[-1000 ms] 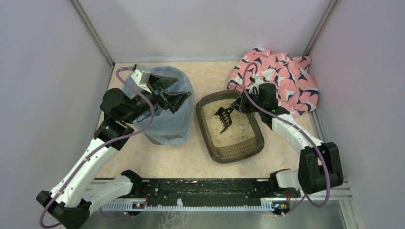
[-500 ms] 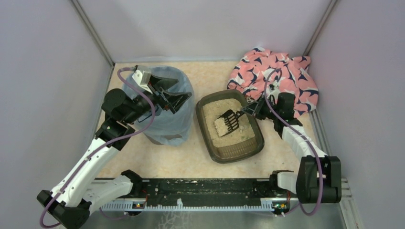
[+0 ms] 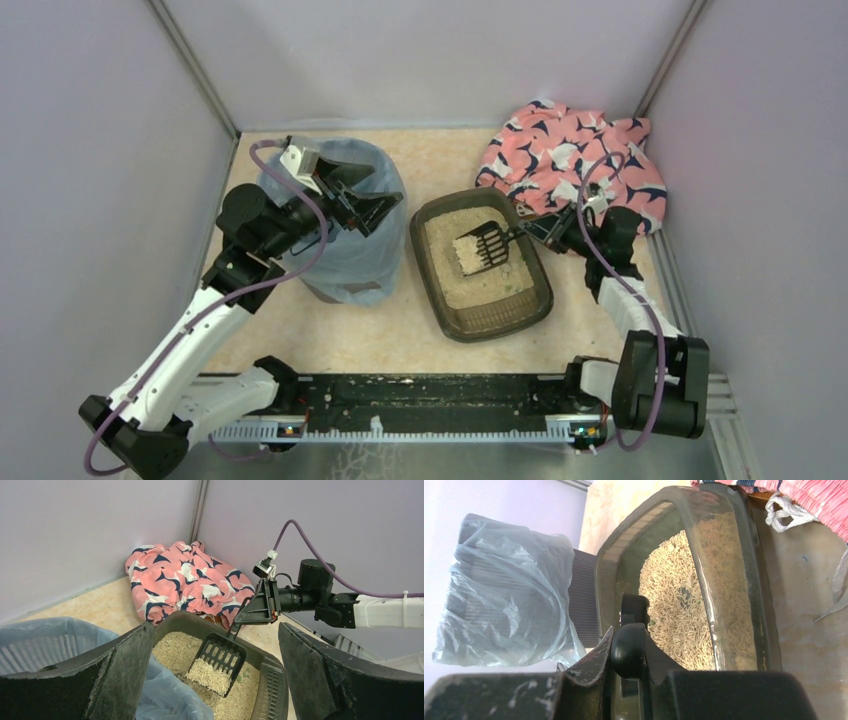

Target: Clean the litter box

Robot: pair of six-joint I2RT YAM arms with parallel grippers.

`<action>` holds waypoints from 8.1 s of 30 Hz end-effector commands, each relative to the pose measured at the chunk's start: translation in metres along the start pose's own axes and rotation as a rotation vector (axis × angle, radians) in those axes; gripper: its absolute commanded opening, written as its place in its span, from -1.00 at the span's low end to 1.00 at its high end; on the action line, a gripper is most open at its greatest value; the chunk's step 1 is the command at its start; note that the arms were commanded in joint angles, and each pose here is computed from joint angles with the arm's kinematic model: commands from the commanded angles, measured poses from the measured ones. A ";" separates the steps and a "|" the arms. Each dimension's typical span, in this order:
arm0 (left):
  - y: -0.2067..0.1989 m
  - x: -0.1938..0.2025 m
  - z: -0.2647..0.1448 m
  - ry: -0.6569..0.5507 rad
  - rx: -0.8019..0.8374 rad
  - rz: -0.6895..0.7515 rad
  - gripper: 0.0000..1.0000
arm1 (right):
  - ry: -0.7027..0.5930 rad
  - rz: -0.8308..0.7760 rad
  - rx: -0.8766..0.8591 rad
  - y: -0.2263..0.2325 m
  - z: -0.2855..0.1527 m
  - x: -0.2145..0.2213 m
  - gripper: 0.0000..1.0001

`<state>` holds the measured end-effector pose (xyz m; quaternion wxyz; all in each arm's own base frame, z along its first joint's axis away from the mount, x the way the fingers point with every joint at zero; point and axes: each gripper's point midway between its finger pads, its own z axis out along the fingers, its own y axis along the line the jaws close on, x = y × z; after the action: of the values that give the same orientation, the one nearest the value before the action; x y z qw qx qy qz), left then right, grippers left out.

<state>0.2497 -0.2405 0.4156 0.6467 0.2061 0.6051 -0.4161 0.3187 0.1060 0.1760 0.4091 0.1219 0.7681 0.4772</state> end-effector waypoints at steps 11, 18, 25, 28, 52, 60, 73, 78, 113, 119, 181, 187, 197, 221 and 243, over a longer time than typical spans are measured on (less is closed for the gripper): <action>0.005 0.003 0.014 0.012 -0.004 -0.031 0.98 | -0.127 -0.018 -0.018 -0.004 -0.005 -0.028 -1.00; 0.009 0.008 0.015 0.026 -0.021 -0.035 0.98 | -0.152 -0.016 0.018 -0.016 -0.007 -0.029 -1.00; 0.009 0.006 0.012 0.024 -0.027 -0.027 0.98 | -0.116 0.007 0.012 -0.015 0.000 -0.027 -1.00; 0.009 0.003 0.009 0.011 -0.032 -0.014 0.98 | -0.109 0.018 0.013 -0.012 0.004 -0.026 -1.00; 0.014 0.012 0.006 0.031 -0.056 -0.008 0.98 | -0.170 0.023 0.032 -0.015 -0.005 -0.033 -1.00; 0.014 0.005 0.001 0.015 -0.071 -0.005 0.98 | -0.172 0.051 0.052 -0.008 -0.009 -0.038 -1.00; 0.019 -0.020 -0.022 0.005 -0.179 0.020 0.98 | -0.194 0.028 -0.029 0.080 -0.015 -0.088 -1.00; 0.021 -0.022 -0.028 0.000 -0.197 0.041 0.98 | -0.198 0.009 -0.089 0.124 0.000 -0.102 -1.00; 0.053 -0.024 -0.063 -0.065 -0.393 0.146 0.98 | -0.015 -0.639 -0.326 0.350 0.142 -0.032 -1.00; 0.059 -0.018 -0.061 -0.053 -0.413 0.148 0.98 | -0.018 -0.927 -0.349 0.384 0.143 0.012 -1.00; 0.057 0.023 -0.033 0.067 -0.310 0.056 0.98 | -0.105 -1.223 0.775 0.124 0.063 -0.014 -1.00; 0.059 0.024 -0.032 0.074 -0.306 0.052 0.98 | -0.076 -1.309 0.795 0.113 0.089 -0.010 -1.00; 0.063 0.026 -0.035 0.088 -0.325 0.068 0.98 | -0.002 -1.320 0.797 0.080 0.104 0.013 -1.00; 0.061 0.029 -0.032 0.094 -0.305 0.053 0.98 | 0.046 -1.326 0.854 0.029 0.100 0.024 -1.00; 0.063 0.036 -0.029 0.116 -0.298 0.045 0.98 | -0.110 -1.332 0.844 0.077 0.084 -0.018 -1.00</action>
<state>0.2822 -0.1924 0.3546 0.6375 0.1415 0.7014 -0.2856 0.3709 0.1931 0.1974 0.5293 -0.2275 0.7918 -0.2029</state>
